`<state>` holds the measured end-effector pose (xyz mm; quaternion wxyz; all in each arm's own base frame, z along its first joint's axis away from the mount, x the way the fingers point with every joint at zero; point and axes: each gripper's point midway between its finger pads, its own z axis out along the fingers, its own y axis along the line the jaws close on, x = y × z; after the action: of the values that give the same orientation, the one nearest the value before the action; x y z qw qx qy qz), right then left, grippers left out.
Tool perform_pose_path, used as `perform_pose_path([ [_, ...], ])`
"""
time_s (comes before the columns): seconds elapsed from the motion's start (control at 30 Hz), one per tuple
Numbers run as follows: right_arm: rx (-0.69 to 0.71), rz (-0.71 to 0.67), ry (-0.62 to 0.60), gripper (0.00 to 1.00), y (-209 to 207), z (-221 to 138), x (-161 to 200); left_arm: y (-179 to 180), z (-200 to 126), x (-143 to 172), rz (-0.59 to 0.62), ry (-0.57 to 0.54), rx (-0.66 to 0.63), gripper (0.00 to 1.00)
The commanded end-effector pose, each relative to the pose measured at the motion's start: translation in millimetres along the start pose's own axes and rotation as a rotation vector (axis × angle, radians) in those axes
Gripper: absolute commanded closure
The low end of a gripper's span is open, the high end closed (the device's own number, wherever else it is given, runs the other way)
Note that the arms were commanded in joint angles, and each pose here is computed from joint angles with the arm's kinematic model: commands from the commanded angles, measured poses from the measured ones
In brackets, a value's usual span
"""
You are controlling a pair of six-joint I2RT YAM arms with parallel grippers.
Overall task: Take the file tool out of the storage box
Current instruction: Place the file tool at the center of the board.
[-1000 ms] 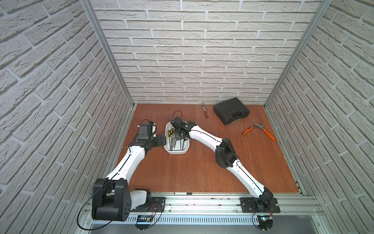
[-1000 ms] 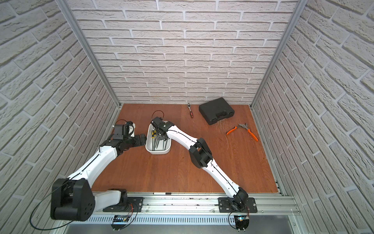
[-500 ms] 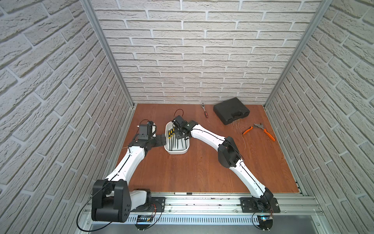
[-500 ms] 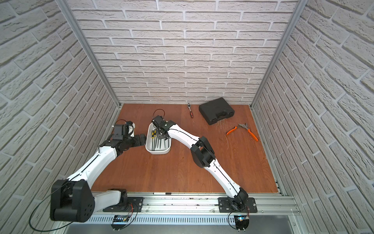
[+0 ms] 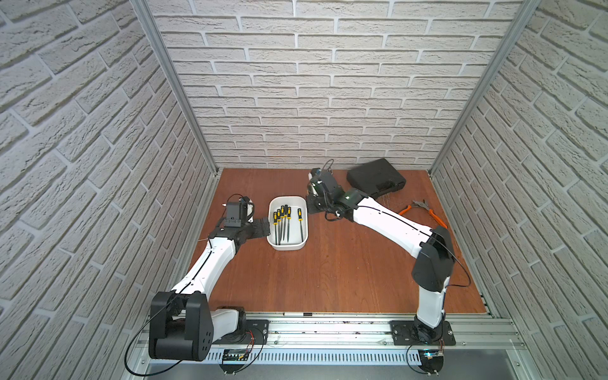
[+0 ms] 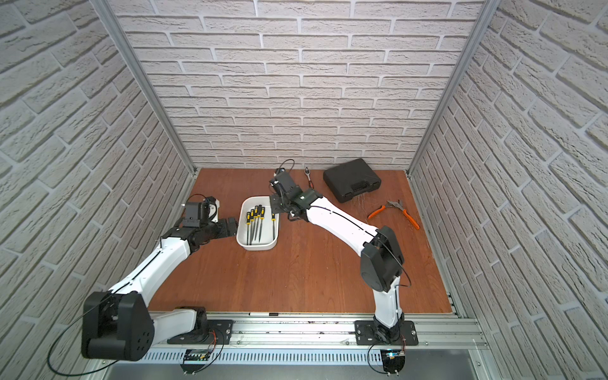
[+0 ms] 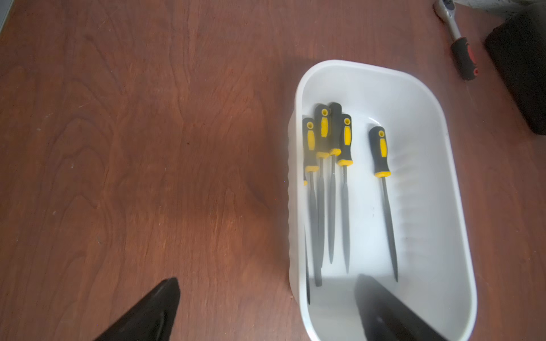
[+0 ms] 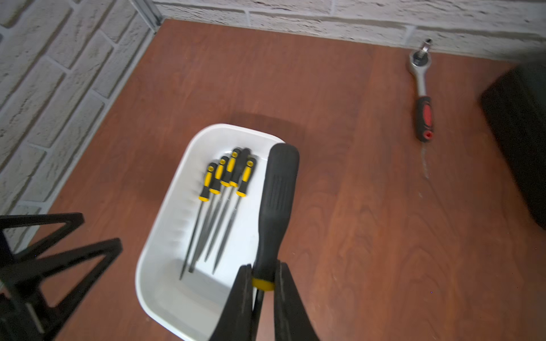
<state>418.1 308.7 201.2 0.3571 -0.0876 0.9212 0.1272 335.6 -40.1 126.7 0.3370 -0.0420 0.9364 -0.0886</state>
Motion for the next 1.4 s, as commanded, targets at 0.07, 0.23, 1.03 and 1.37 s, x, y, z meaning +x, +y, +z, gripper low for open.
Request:
perform_pose_path([
  [0.07, 0.128, -0.003, 0.090, 0.98, -57.4, 18.2, 47.9, -4.7, 4.1, -7.5, 0.000, -0.013, 0.021, 0.01],
  [0.23, 0.177, -0.040, 0.168, 0.98, -74.7, 43.1, 85.6, -7.2, 7.3, -9.3, 0.005, -0.009, 0.025, 0.02],
  [1.03, 0.199, -0.023, 0.267, 0.57, -77.3, 77.2, 113.8, -5.6, 6.4, -6.2, 0.027, 0.004, 0.011, 0.02],
  [1.37, 0.152, 0.107, 0.229, 0.61, -87.9, 66.4, 83.2, -5.1, 4.7, -6.6, 0.025, -0.003, 0.009, 0.02],
])
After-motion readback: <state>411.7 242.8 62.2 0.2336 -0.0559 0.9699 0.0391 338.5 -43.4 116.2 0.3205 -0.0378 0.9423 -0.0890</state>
